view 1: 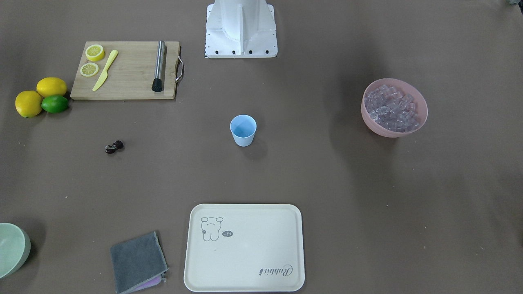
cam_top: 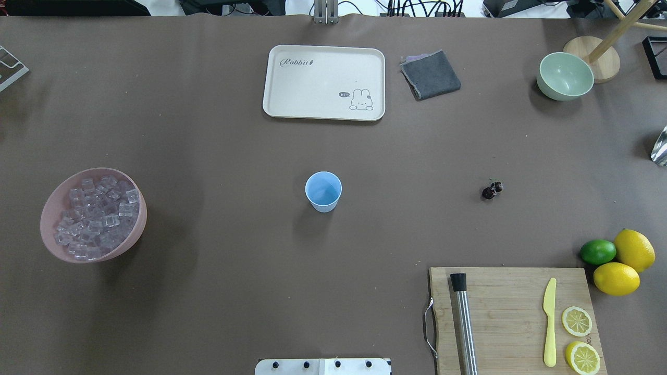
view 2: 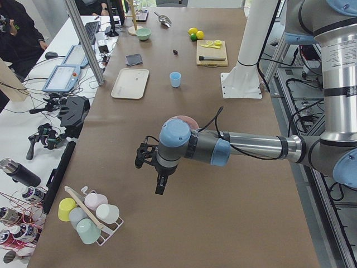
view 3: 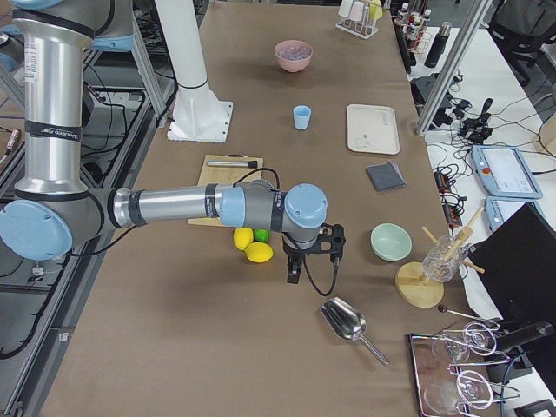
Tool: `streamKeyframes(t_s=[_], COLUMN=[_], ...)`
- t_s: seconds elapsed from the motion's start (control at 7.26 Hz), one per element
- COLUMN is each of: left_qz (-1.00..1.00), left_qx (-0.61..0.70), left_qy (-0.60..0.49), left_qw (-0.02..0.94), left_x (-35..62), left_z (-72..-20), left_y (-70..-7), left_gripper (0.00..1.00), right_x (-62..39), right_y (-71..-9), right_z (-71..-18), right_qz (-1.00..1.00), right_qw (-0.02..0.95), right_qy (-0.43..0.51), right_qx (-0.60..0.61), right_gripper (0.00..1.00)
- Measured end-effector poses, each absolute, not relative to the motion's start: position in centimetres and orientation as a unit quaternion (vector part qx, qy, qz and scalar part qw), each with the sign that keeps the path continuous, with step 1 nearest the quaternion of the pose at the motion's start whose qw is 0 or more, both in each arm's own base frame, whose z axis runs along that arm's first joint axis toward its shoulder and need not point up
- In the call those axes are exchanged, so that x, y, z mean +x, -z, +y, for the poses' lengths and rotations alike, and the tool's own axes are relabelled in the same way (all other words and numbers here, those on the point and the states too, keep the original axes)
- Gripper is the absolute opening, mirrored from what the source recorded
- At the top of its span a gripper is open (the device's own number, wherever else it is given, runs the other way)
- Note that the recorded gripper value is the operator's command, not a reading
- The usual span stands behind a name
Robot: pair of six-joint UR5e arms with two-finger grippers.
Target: Put ice and cherries in cup
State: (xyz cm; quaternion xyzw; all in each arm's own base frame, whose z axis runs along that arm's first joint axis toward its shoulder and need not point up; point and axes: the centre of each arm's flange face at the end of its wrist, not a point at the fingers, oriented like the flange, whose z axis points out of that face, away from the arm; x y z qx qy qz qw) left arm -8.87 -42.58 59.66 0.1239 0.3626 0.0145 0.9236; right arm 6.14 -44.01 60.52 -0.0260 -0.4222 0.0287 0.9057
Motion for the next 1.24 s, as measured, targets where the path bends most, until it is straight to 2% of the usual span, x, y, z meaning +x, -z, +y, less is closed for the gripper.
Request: streamKeyframes(t_s=[1.24], left_qz=[0.362], left_qx=[0.132], left_qy=[-0.017], left_qw=[0.923], left_x=[-8.94], left_z=[-42.84], left_y=[-58.73], left_gripper=[0.98], right_x=[6.2], right_y=[-60.69], right_z=[-43.06], right_qz=[-0.423], right_qw=[0.905], right_qy=[-0.031], right_qx=[-0.028], right_gripper=[1.0])
